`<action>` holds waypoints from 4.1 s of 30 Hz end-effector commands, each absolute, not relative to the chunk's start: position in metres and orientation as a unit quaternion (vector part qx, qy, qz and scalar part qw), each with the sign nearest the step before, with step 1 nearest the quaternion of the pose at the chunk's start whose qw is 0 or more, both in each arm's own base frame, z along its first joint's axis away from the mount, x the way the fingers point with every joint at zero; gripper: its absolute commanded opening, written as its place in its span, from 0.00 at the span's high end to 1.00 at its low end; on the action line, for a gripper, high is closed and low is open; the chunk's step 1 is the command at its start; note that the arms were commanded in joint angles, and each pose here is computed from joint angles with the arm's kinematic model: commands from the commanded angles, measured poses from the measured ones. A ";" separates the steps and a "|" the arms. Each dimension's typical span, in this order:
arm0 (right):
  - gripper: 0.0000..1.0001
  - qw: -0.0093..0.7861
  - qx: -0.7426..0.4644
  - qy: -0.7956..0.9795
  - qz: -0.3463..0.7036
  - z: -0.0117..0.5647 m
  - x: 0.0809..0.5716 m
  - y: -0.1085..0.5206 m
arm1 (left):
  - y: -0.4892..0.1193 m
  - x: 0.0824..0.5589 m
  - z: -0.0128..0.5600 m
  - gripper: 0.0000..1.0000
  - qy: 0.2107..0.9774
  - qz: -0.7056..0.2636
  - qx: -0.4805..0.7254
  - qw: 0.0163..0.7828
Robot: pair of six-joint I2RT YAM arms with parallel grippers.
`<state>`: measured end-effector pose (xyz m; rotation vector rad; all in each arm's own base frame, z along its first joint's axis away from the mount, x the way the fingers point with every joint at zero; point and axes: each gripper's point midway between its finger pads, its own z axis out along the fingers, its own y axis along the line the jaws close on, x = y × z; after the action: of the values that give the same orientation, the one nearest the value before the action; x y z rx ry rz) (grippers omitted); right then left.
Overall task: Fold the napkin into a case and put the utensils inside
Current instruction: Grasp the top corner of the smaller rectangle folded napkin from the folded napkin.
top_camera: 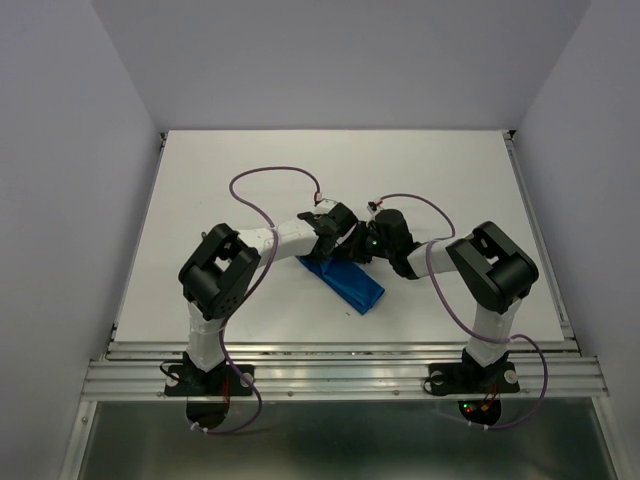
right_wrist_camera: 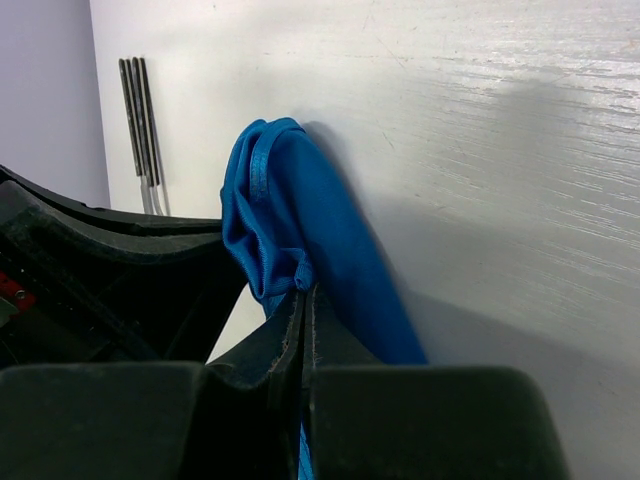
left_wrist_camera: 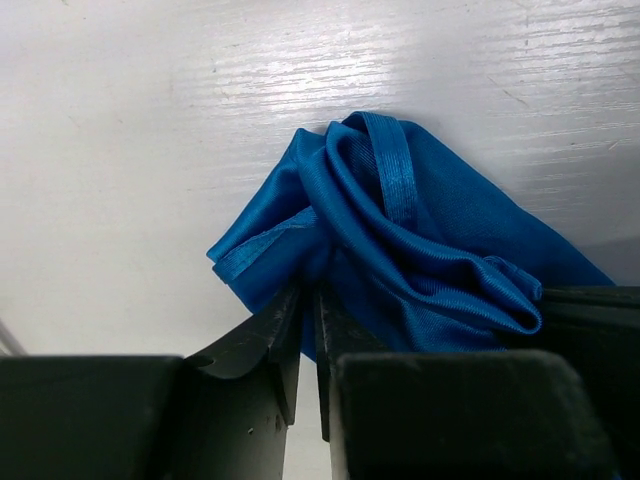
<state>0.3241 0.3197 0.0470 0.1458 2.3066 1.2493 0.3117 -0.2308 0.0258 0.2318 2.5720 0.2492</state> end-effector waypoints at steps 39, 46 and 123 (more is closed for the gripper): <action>0.99 0.315 -0.012 0.832 0.457 0.107 0.336 0.320 | -0.244 0.318 0.069 1.00 0.953 -0.033 0.049 0.297; 0.99 0.313 -0.009 0.833 0.456 0.105 0.336 0.320 | -0.240 0.315 0.067 0.73 0.952 -0.016 0.057 0.300; 0.99 0.267 -0.075 0.853 0.443 0.083 0.314 0.368 | -0.237 0.309 0.052 1.00 0.957 -0.123 0.041 0.261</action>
<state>0.3108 0.3546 0.0804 -0.1619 2.3176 1.1912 0.3067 -0.2294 0.0336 0.1181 2.6356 -0.2083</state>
